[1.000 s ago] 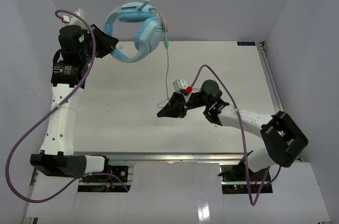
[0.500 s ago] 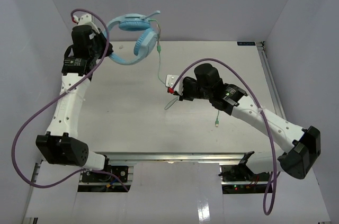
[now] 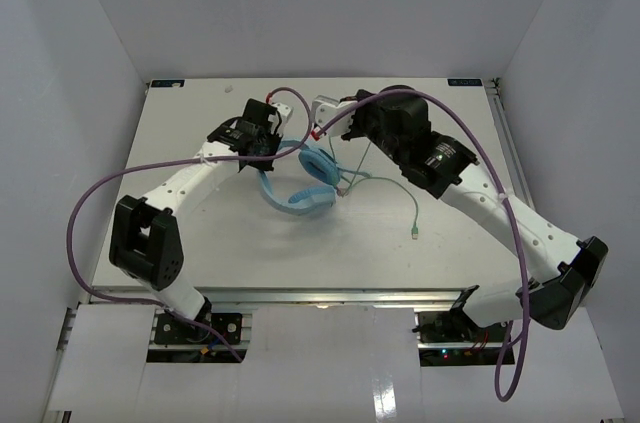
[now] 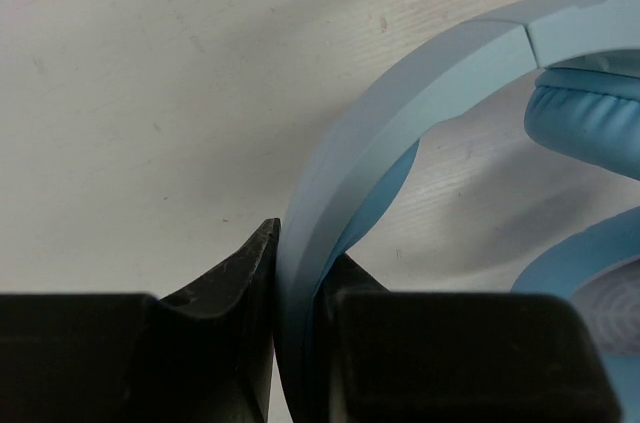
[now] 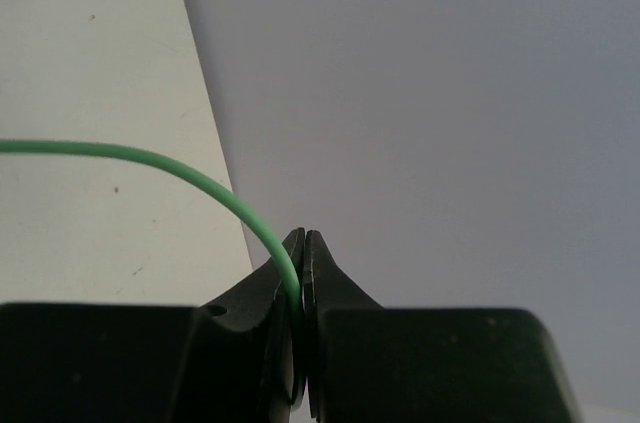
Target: Wrap the headphones
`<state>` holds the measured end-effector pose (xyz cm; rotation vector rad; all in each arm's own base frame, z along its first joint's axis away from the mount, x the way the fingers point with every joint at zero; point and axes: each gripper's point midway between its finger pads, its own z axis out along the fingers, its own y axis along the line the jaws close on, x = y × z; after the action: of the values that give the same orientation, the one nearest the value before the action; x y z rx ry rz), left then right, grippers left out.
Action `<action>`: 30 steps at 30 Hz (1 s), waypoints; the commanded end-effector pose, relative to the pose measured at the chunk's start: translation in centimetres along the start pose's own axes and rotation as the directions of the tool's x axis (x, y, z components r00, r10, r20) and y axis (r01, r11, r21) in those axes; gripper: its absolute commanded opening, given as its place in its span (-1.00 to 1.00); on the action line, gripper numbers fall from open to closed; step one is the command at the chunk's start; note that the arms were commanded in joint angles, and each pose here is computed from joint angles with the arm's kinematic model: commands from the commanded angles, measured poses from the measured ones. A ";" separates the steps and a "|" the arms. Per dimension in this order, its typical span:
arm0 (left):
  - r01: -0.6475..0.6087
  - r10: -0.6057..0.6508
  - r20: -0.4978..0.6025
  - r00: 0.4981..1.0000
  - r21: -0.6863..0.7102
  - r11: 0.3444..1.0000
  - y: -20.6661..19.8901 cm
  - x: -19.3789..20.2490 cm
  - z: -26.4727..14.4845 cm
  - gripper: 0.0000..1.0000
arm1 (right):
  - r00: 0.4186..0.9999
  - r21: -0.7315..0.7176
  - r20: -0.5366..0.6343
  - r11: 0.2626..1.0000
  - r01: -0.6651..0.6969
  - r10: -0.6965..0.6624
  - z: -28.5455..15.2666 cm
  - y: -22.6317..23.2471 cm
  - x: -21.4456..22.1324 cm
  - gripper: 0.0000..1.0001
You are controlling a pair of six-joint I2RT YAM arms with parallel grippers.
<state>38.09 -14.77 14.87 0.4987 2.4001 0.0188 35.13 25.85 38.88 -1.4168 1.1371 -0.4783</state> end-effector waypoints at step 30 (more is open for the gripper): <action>-0.009 0.056 0.235 0.970 -0.199 0.980 4.1 -3.1 -9.8 -1.00 | 0.633 -0.408 0.498 0.804 -0.432 0.593 -5.7 -6.2 -2.8 -0.85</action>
<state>32.86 -14.04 21.56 0.6127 2.1942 -0.0377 35.74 24.25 39.68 -1.2677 1.1876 0.5025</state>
